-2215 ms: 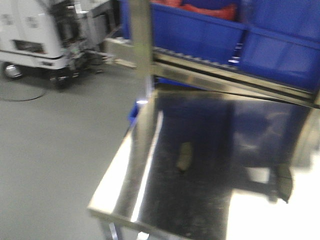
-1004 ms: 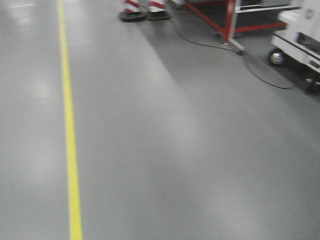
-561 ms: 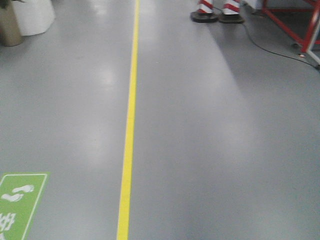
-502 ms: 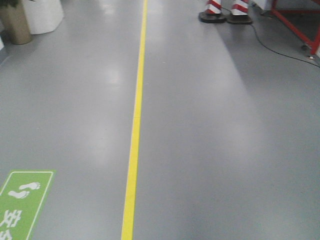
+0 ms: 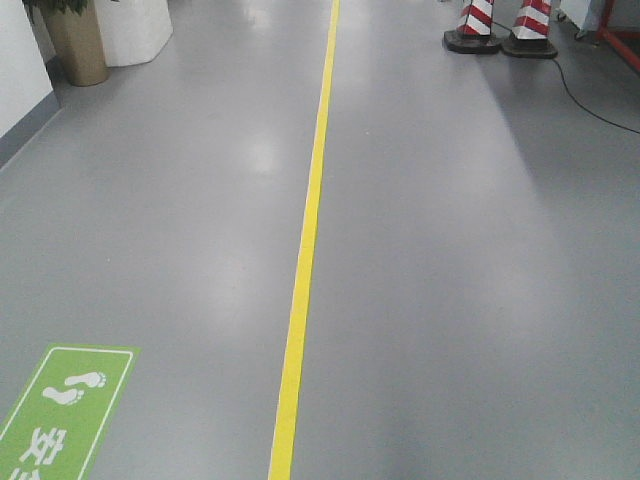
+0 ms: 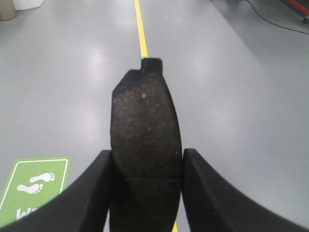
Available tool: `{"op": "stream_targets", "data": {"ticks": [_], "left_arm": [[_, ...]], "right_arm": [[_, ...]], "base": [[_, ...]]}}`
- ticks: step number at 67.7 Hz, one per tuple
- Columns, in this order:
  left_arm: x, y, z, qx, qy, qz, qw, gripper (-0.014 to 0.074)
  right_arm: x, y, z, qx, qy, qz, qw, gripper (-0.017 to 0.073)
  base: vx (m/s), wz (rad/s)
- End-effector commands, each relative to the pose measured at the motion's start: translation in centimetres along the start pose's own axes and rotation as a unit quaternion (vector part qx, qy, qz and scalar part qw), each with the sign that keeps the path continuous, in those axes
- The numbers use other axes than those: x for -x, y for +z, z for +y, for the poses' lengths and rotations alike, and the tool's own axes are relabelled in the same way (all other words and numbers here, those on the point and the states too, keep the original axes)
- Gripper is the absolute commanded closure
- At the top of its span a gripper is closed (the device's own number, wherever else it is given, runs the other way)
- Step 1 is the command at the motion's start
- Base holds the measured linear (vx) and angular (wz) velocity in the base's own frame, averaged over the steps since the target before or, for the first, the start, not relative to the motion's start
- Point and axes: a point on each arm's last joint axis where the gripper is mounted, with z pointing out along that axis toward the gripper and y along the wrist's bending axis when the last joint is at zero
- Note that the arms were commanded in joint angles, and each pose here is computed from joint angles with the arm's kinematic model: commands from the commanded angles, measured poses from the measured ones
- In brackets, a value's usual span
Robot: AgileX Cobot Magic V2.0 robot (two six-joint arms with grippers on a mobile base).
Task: Move and align brake pads A on conveyor
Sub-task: 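Drive forward along the yellow floor line carrying both pads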
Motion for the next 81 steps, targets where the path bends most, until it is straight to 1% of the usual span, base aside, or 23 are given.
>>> {"op": "stream_targets", "data": {"ticks": [1,33,81], "left_arm": [[1.67,-0.34,-0.09,-0.003,-0.002,-0.057,0.998,0.06],[1.67,-0.34,-0.09,-0.003,-0.002,-0.057,0.998,0.06],[1.67,-0.34,-0.09,-0.003,-0.002,-0.057,0.998,0.06]], "right_arm": [[1.77,-0.35,0.08,0.002,-0.006,-0.061,0.998,0.0568],[1.76,-0.35,0.08,0.002,-0.006,-0.061,0.998,0.0568],[1.76,-0.35,0.08,0.002,-0.006,-0.061,0.998,0.0566]], "base": [[0.25,0.04],[0.38,-0.09],[0.58,-0.04]]}}
